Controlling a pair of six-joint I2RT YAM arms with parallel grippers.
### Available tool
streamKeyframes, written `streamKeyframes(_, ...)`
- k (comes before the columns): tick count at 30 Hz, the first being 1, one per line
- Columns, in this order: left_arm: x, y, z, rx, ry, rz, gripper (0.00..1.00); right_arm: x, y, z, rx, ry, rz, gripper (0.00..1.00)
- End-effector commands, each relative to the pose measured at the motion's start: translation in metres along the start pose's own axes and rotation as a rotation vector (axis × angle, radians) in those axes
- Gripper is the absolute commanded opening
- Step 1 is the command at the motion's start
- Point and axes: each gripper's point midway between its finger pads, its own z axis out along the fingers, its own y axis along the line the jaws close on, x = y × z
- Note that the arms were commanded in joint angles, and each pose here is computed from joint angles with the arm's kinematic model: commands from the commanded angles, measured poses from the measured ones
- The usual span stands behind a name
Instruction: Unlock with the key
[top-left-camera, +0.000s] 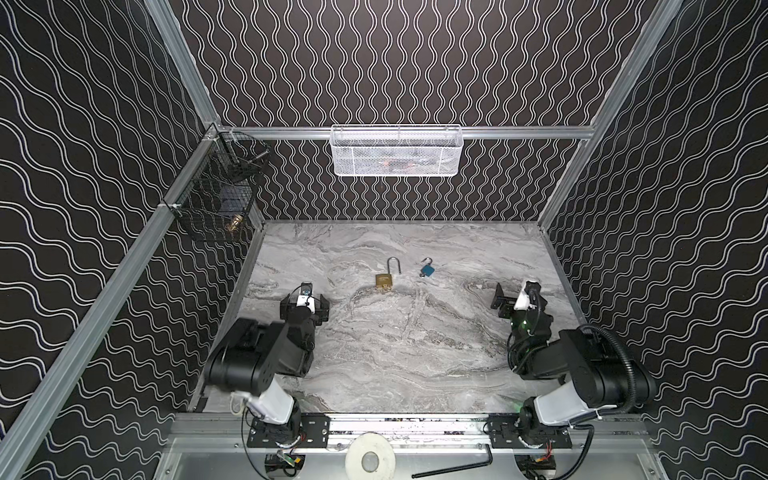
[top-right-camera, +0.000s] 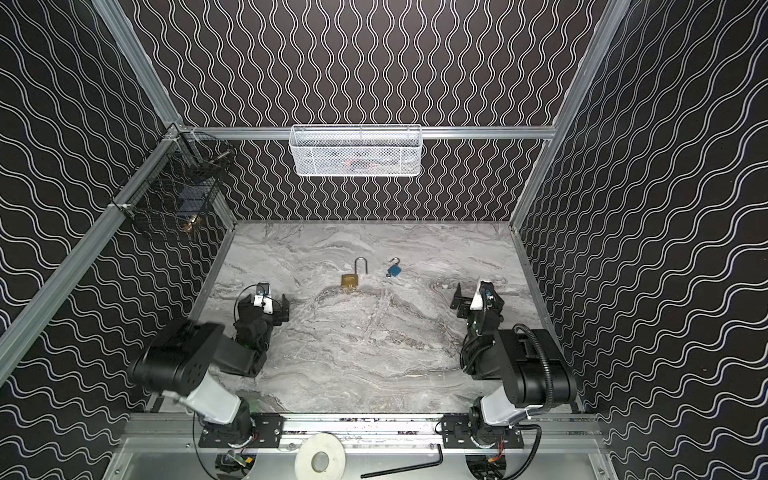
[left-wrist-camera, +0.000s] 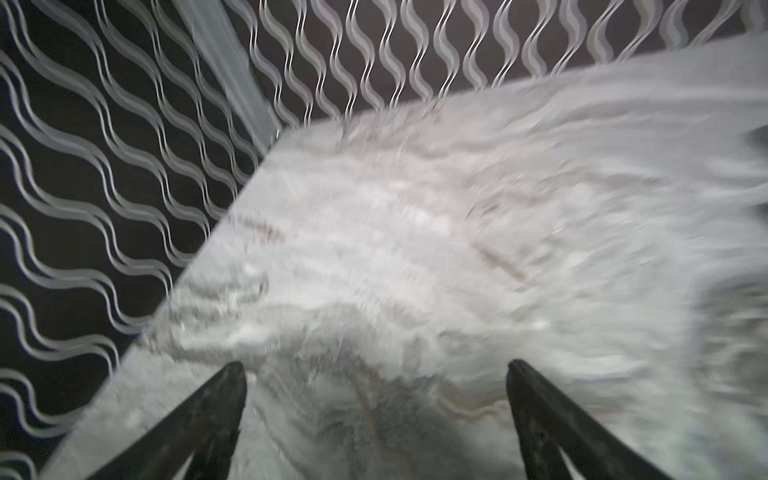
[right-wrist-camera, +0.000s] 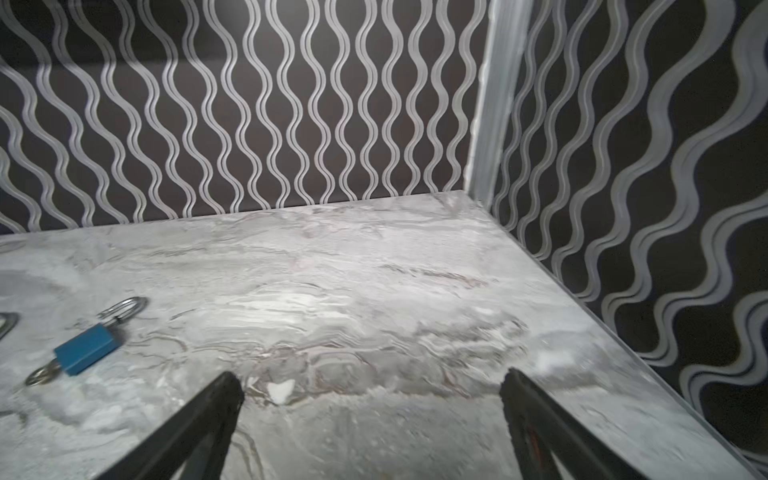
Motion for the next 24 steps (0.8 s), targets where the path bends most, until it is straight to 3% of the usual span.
streamKeyframes(1,-0.028,-0.003,0.008,0.046,-0.043,-0.093,0.99,0.008,-0.011,0.012,0.057,0.068,0.029,0.99)
streamKeyframes(3,-0.037,0.002,0.018,0.015,-0.076,-0.095,0.99,0.007,-0.011,0.014,0.046,0.064,0.032,0.99)
streamKeyframes(4,-0.026,-0.002,0.019,0.033,0.012,-0.091,0.99,0.007,-0.011,0.013,0.046,0.064,0.031,0.99)
streamKeyframes(6,-0.034,-0.001,0.022,0.013,-0.048,-0.077,0.99,0.005,-0.011,0.013,0.047,0.055,0.028,0.99)
streamKeyframes(11,-0.029,-0.006,0.025,0.025,0.011,-0.071,0.99,0.007,-0.012,0.013,0.049,0.063,0.028,0.99)
streamKeyframes(21,-0.031,-0.003,0.024,0.006,-0.011,-0.069,0.99,0.006,-0.011,0.013,0.047,0.057,0.028,0.99)
streamKeyframes(24,-0.031,-0.003,0.024,0.004,-0.012,-0.067,0.99,0.011,-0.008,0.019,-0.007,0.097,0.049,0.99)
